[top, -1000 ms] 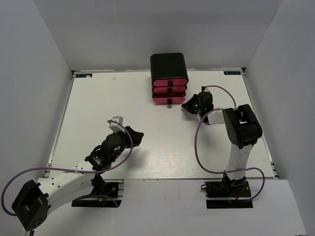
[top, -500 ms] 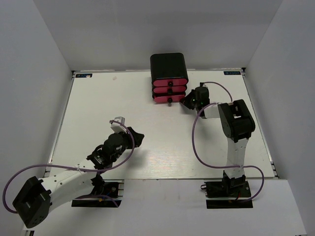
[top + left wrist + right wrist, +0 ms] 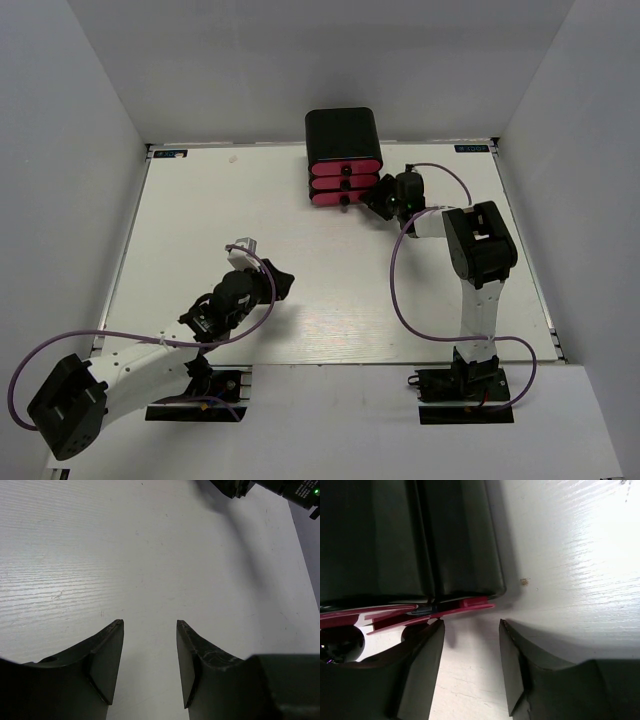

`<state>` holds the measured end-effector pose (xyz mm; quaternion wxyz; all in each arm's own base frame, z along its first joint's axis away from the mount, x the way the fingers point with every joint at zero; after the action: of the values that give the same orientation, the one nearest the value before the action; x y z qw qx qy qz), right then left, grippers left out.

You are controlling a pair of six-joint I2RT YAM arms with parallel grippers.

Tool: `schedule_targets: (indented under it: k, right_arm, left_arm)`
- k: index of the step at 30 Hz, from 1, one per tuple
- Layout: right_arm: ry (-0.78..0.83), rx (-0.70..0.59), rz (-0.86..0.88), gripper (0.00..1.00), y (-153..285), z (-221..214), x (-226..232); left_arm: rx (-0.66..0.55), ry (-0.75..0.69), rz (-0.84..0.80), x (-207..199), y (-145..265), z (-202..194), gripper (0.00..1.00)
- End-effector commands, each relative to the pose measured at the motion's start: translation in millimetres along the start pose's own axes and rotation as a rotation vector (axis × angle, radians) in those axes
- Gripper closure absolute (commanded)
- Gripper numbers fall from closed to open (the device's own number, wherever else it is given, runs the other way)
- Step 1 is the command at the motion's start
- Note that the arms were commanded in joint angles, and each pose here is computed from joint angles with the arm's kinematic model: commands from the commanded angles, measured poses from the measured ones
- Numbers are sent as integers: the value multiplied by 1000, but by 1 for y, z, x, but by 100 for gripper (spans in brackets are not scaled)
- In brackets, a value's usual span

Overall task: Sort the stationery into containers
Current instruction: Close the drawer

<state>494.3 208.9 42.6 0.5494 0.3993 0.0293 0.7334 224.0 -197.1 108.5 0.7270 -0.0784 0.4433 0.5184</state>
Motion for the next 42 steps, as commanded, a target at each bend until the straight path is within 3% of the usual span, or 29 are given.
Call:
schedule_targets:
  k: [1,6,12,16,18,19,20,22,25,28,29,30,32,33,35,36,38,39,42]
  right_arm:
    - [-8,-28,20,46,-6,11,8]
    - [-5,-28,21,37,-5,11,8]
    - [-3,-30,31,33,-5,13,11]
    - [-1,-19,50,46,2,12,14]
    - [1,15,68,59,12,2,14]
    - [-3,48,58,66,21,-13,7]
    - [4,55,65,84,26,-15,7]
    - [6,82,96,100,43,-27,9]
    - [55,107,121,100,71,-37,10]
    - [304,152,221,100,98,-41,22]
    - [422,188,264,90,111,-43,26]
    - [485,179,287,72,120,-37,35]
    - [649,189,292,53,143,-35,32]
    - [701,173,283,36,147,-30,29]
    - [792,140,226,10,164,-10,30]
    - [802,103,180,10,171,4,31]
    - [810,90,113,10,180,19,30]
    - [844,47,87,10,189,32,33]
    - [929,-55,51,10,205,58,40]
  left_arm:
    - [-16,7,-47,-18,0,9,43]
    - [-21,9,-55,-20,1,11,43]
    - [-21,9,-55,-20,1,11,43]
    - [-21,9,-55,-20,2,11,45]
    - [-27,12,-63,-22,3,13,45]
    - [-27,12,-63,-22,3,13,45]
    - [-27,12,-63,-22,3,13,48]
    - [-27,12,-63,-22,3,13,51]
    - [-37,17,-78,-26,4,15,58]
    - [-50,3,-96,-30,4,19,70]
    - [-45,-9,-104,-34,3,20,73]
    - [-45,-9,-104,-34,3,20,74]
    - [-49,-38,-106,-38,0,23,74]
    - [-57,-34,-117,-45,1,27,70]
    - [-68,-53,-130,-53,-1,34,52]
    - [-69,-55,-115,-52,-2,34,27]
    - [-73,-69,-119,-59,-4,39,7]
    - [-71,-82,-115,-60,-6,39,0]
    - [-77,-114,-119,-69,-9,46,0]
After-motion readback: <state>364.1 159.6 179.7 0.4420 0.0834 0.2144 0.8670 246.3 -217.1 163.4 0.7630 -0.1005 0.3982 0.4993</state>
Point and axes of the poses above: each gripper's point midway between its finger pads, its own y axis back along the fingers, its own x axis along the line the jaws close on, z = x × y, the point moved 1 cm from there along y, back along the fingers, and after that the axes turned 15 degrees about y, right-handed, at the moved point
